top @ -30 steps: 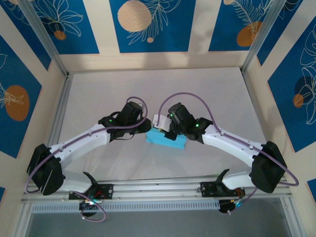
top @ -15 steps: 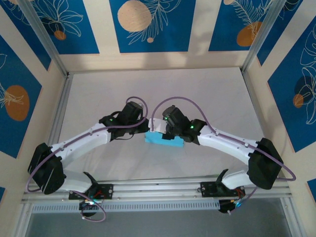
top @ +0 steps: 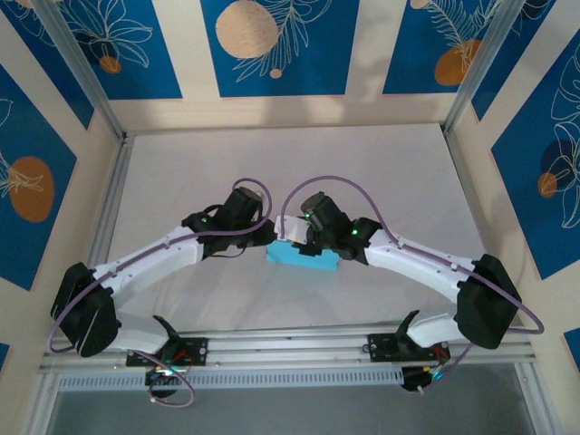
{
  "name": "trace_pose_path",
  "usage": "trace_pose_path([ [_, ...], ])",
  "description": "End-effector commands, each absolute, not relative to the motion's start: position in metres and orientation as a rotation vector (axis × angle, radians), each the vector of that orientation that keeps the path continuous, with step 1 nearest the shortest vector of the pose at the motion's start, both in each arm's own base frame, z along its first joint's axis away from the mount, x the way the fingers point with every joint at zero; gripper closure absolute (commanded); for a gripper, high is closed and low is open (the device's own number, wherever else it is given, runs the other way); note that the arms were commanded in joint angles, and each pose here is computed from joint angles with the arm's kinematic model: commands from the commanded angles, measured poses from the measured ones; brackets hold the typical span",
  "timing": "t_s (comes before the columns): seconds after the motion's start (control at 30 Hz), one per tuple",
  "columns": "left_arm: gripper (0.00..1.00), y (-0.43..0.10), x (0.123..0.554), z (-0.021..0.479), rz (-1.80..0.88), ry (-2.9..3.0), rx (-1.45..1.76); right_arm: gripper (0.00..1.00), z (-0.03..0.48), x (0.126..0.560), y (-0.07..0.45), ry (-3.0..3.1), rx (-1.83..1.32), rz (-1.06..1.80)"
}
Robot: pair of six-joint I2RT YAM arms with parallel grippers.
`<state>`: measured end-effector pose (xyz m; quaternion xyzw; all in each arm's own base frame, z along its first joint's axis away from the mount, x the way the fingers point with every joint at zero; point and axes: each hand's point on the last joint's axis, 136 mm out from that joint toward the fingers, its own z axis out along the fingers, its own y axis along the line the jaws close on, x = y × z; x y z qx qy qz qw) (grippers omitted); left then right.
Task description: Fold the paper box
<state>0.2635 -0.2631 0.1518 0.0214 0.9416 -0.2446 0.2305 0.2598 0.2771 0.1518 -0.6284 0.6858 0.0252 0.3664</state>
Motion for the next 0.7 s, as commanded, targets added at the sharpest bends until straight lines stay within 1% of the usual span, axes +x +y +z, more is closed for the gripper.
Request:
trace_pose_path([
  [0.0,0.79,-0.245,0.237,0.109,-0.511,2.779,0.099,0.65,0.164,0.231,0.269,1.852,-1.582,0.326],
  [0.07,0.79,-0.245,0.238,0.109,-0.504,2.778,0.101,0.61,0.187,0.227,0.265,1.844,-1.501,0.458],
  [0.2,0.79,-0.245,0.239,0.109,-0.501,2.779,0.1,0.6,0.219,0.233,0.252,1.872,-1.311,0.594],
  [0.3,0.8,-0.246,0.24,0.109,-0.501,2.779,0.106,0.63,0.244,0.255,0.233,1.962,-1.013,0.57],
  [0.37,0.8,-0.247,0.24,0.11,-0.504,2.777,0.107,0.7,0.257,0.271,0.207,2.101,-0.693,0.529],
  [0.47,0.8,-0.247,0.239,0.111,-0.513,2.776,0.111,0.8,0.248,0.27,0.162,2.336,-0.296,0.454],
  [0.5,0.8,-0.247,0.239,0.111,-0.51,2.776,0.113,0.85,0.243,0.264,0.156,2.387,-0.243,0.466],
  [0.53,0.8,-0.246,0.239,0.113,-0.509,2.774,0.114,0.87,0.235,0.258,0.147,2.441,-0.138,0.479],
  [0.57,0.8,-0.246,0.239,0.114,-0.512,2.77,0.116,0.89,0.228,0.253,0.139,2.484,0.03,0.527],
  [0.6,0.8,-0.247,0.239,0.115,-0.514,2.77,0.118,0.89,0.222,0.246,0.135,2.53,0.164,0.6],
  [0.67,0.8,-0.248,0.24,0.117,-0.517,2.769,0.123,0.86,0.207,0.232,0.137,2.637,0.428,0.839],
])
